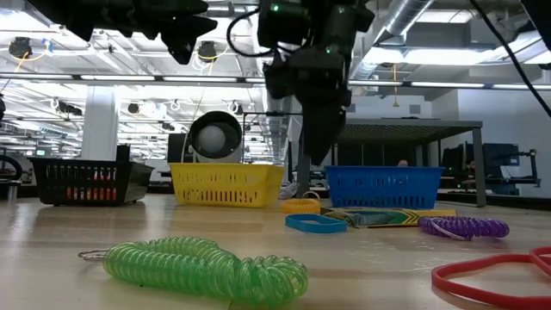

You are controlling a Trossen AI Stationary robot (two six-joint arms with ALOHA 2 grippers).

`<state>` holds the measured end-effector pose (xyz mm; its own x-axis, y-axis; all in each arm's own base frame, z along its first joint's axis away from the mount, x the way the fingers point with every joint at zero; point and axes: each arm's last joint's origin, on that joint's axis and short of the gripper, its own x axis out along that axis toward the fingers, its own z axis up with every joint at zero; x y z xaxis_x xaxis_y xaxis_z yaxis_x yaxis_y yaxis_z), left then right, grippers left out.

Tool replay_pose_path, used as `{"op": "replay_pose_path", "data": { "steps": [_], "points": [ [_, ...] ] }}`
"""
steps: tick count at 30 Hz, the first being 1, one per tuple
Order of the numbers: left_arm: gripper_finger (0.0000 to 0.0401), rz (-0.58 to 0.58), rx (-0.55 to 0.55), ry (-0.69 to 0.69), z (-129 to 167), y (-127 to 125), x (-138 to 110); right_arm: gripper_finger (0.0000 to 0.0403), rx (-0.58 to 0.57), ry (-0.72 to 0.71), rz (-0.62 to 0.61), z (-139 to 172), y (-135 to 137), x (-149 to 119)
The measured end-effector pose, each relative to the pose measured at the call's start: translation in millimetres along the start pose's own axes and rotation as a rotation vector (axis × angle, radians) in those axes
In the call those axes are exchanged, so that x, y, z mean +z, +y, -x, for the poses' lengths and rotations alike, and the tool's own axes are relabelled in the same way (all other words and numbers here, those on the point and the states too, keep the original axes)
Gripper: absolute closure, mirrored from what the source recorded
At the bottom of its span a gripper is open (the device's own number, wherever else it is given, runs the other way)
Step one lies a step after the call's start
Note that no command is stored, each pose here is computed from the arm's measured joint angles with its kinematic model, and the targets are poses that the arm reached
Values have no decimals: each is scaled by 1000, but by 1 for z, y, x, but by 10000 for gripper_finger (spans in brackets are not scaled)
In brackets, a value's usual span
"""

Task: Pick & Place Office Desk Supplies
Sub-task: Put the yellow spring keychain into the black bin

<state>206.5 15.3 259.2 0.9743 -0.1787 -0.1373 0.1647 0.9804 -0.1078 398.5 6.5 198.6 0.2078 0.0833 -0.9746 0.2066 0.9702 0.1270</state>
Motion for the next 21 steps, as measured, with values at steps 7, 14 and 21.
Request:
{"op": "replay_pose_path", "data": {
  "steps": [7, 14, 21],
  "points": [
    [261, -8, 0, 1, 0, 0, 0, 123, -3, 18, 53, -15, -1, 2],
    [261, -11, 0, 0, 0, 0, 0, 123, 0, -1, 85, -17, 0, 5],
    [261, -11, 0, 0, 0, 0, 0, 123, 5, -31, 109, -17, 0, 8]
  ]
}}
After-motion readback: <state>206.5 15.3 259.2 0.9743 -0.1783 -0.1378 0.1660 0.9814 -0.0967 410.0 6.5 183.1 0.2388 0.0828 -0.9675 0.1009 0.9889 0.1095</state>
